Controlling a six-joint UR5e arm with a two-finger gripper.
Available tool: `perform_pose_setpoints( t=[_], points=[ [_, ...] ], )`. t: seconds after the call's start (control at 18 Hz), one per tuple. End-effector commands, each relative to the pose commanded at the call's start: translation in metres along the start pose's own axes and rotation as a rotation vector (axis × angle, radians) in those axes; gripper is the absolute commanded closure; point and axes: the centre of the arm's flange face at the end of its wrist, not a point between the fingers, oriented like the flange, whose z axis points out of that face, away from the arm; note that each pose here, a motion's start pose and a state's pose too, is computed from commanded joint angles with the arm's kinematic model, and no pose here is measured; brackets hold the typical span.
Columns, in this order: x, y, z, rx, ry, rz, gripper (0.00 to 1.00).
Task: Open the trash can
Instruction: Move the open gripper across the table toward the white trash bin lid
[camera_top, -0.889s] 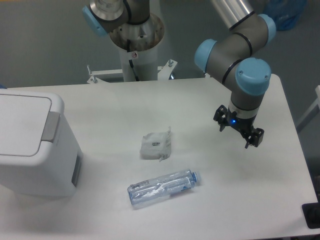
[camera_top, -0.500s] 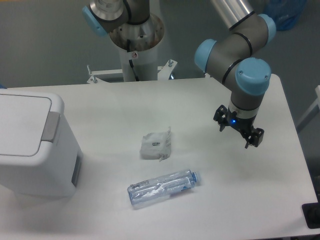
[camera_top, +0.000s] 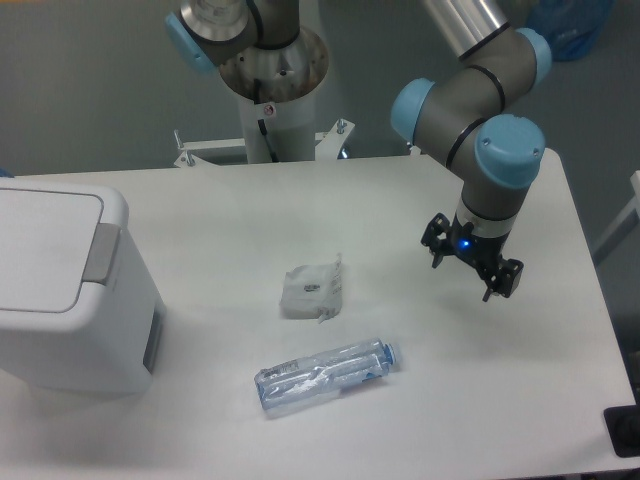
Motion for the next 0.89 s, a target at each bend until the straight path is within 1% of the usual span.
perform_pose_setpoints(
  t=[0.17, 0.28, 0.33, 0.39, 0.5, 0.56, 0.72, 0.83, 0.89],
  points=[
    [0.01, -0.023, -0.044, 0.114, -0.028, -0.2, 0.0],
    [0.009, -0.036, -0.058, 0.137, -0.041, -0.319, 0.0],
    [0.009, -0.048, -0.071, 0.156, -0.057, -0.359, 0.0],
    [0.016, -0.07, -0.082, 0.179, -0.064, -0.376, 0.0],
    [0.031, -0.105, -0.092, 0.235, -0.037, -0.404, 0.0],
    [0.036, -0.116, -0.096, 0.267, -0.016, -0.423, 0.0],
    [0.06, -0.149, -0.135, 0.385, 0.033, -0.47, 0.0],
    [0.084, -0.174, -0.16, 0.432, 0.062, -0.518, 0.0],
    [0.098, -0.188, -0.162, 0.439, 0.084, -0.533, 0.0]
  ],
)
